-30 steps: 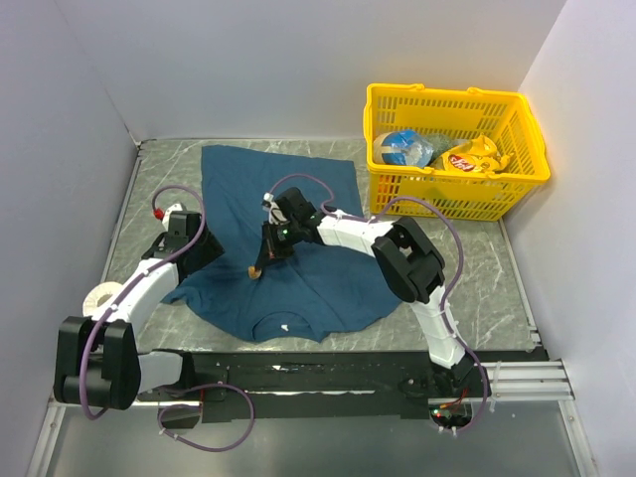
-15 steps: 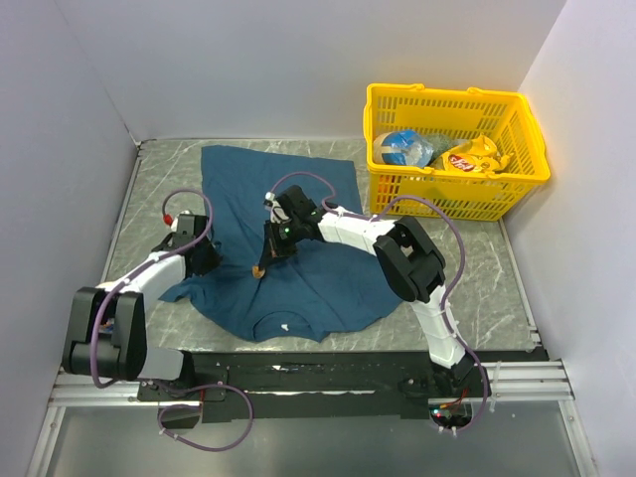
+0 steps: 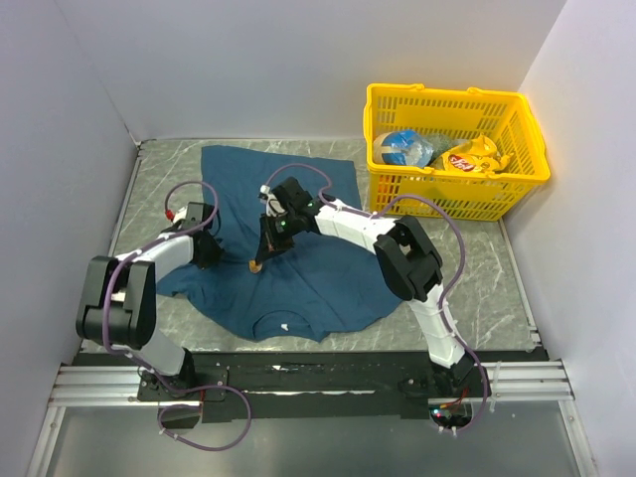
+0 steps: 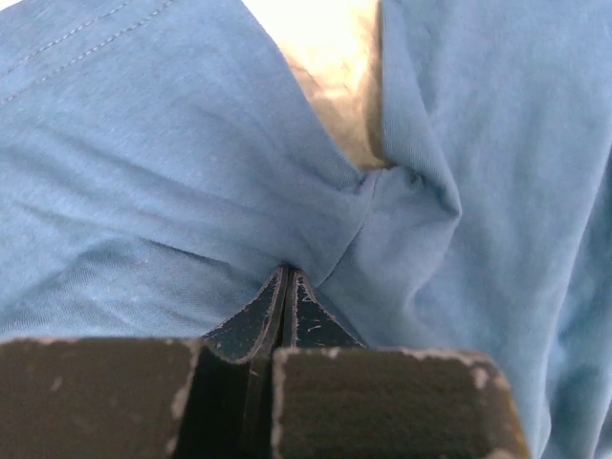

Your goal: Pin the brooch onto the clothing

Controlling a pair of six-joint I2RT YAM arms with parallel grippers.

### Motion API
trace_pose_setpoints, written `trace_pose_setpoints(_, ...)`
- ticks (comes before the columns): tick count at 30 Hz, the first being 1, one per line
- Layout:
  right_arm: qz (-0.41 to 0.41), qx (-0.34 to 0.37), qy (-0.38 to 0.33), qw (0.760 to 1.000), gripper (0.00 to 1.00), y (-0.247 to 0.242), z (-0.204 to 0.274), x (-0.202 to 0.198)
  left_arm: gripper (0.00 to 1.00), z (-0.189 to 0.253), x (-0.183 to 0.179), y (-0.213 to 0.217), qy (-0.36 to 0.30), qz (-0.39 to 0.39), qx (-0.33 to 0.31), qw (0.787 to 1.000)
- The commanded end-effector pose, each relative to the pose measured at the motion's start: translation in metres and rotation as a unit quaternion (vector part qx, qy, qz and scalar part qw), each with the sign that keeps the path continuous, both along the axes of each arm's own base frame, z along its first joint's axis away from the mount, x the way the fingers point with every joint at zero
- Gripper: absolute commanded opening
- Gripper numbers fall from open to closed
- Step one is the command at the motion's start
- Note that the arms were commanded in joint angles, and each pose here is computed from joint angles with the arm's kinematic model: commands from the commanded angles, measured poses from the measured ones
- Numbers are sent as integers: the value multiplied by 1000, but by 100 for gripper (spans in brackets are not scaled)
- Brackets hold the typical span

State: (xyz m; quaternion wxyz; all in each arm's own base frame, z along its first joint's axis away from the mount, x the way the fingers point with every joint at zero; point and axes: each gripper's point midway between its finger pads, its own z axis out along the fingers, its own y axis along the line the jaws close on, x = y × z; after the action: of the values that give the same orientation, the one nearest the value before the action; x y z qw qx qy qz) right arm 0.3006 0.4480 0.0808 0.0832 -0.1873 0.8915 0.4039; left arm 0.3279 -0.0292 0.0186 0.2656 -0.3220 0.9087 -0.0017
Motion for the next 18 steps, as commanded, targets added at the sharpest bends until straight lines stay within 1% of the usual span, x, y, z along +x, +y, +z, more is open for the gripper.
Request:
trace_pose_setpoints(1, 7, -19, -12, 1000, 0, -4, 5, 8, 1, -26, -35, 26, 88, 44, 60, 993)
trace_pose_setpoints(8, 8, -36, -16, 999, 0, -10, 7, 13, 1, -30, -41, 34, 125, 52, 84, 987)
trace_pose_setpoints(13, 5, -52, -5, 999, 0, -21, 2, 15, 1, -31, -43, 37, 136, 59, 92, 985)
trace_pose_setpoints(18, 3, -53, -8, 999, 0, -27, 6, 16, 1, -31, -46, 46, 153, 68, 120, 978)
